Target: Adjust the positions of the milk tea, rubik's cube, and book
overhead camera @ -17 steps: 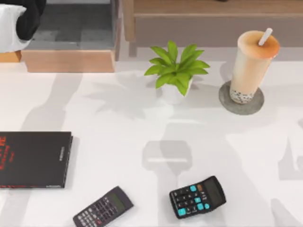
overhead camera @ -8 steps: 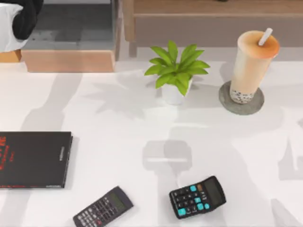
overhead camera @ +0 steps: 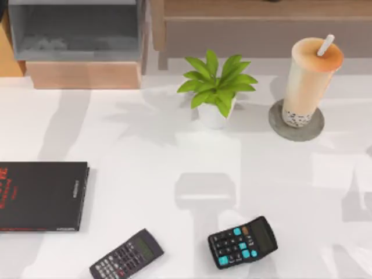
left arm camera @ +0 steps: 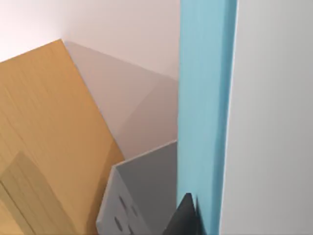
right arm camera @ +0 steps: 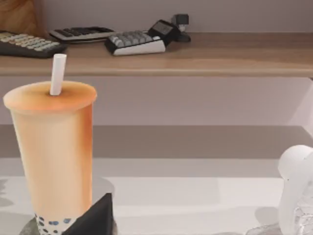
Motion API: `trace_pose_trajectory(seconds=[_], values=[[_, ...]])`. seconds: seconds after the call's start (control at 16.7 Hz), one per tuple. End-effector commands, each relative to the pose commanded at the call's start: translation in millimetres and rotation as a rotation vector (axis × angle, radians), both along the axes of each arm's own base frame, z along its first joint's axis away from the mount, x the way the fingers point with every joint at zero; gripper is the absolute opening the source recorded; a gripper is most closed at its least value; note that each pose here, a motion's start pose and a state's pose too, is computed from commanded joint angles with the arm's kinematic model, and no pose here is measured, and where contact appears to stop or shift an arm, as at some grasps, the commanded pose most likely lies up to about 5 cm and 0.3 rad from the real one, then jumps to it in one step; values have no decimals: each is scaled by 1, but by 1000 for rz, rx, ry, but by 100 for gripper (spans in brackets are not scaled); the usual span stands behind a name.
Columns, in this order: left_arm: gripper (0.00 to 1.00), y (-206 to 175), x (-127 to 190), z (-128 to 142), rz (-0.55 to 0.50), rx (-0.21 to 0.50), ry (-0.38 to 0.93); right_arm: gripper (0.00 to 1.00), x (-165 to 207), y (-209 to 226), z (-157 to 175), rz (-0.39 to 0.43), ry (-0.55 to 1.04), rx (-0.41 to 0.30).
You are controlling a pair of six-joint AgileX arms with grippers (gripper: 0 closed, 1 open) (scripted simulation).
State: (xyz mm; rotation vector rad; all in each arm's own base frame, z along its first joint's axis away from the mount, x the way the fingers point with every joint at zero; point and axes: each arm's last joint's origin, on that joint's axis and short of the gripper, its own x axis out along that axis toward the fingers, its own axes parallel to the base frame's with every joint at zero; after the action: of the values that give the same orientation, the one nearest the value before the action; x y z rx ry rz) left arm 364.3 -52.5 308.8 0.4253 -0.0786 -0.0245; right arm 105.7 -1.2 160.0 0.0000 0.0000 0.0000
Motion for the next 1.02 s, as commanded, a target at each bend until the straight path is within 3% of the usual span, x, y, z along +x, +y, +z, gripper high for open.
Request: trace_pose_trajectory(seconds=[0.24, 0.42, 0.6, 0.78, 1.02], values=[[0, 21, -65, -25, 29, 397, 45, 100, 0, 0, 0, 0, 0, 0], [0, 32, -110, -71, 13, 693, 136, 100, 0, 0, 0, 0, 0, 0], [0, 37, -152, -128, -60, 936, 255, 100, 0, 0, 0, 0, 0, 0], [0, 40, -190, -180, -161, 1086, 370, 100, 0, 0, 0, 0, 0, 0], [0, 43, -223, -219, -245, 1144, 472, 100, 0, 0, 0, 0, 0, 0]])
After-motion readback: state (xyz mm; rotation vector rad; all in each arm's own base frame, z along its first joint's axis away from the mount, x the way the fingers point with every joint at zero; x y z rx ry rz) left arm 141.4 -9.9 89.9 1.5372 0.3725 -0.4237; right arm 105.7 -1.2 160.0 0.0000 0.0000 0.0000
